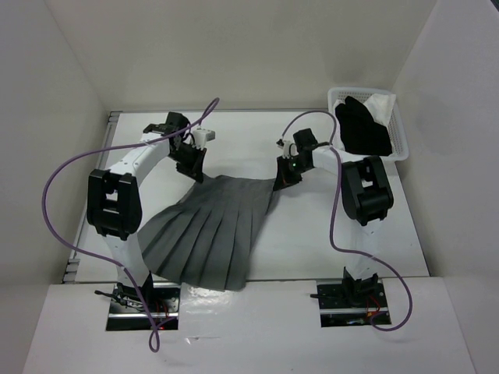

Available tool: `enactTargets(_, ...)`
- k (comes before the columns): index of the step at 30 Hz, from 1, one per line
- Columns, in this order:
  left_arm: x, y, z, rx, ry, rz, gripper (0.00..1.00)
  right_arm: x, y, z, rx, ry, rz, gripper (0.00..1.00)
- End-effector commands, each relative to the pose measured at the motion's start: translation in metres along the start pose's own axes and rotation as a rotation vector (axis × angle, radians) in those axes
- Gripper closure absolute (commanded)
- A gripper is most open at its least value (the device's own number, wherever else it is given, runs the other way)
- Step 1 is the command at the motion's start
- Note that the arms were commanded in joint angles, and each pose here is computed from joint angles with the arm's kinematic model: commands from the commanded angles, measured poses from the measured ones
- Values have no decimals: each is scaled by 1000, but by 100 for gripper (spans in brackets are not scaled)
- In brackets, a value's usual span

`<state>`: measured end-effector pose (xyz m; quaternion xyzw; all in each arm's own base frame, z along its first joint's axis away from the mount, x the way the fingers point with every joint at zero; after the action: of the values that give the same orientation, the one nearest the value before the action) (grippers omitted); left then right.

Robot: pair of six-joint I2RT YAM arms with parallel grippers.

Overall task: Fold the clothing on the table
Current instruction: Flatten the skirt out

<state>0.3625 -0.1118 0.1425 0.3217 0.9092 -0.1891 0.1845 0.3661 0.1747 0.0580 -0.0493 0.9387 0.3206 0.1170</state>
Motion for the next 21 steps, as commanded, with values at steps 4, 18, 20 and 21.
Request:
enactTargets(4,-67,21,-95,-174,-254,104,97,-92,78,-132,133,-366,-390,100)
enactTargets(18,-61,-54,-264,-401,-689,332,97,-2,157,-293,86,-625,-764,100)
enactTargets(20,-50,-67,-275,-422,-716,358,97,19,164,-308,47,-629,-819,100)
enactTargets(21,-42,-83,-290,-436,-759,387,97,28,165,-309,26,-614,-846,100)
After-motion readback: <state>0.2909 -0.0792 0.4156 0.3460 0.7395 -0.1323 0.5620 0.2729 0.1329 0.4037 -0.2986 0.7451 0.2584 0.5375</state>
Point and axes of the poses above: each gripper's point midway between its finger pads, its own z axis out along the fingers, its own y axis along the line the jaws close on, x = y × z, the point moved 5 cm from there along -z, back along the fingers, and after that the axes turned 11 degrees about z, right-handed, at the moved point
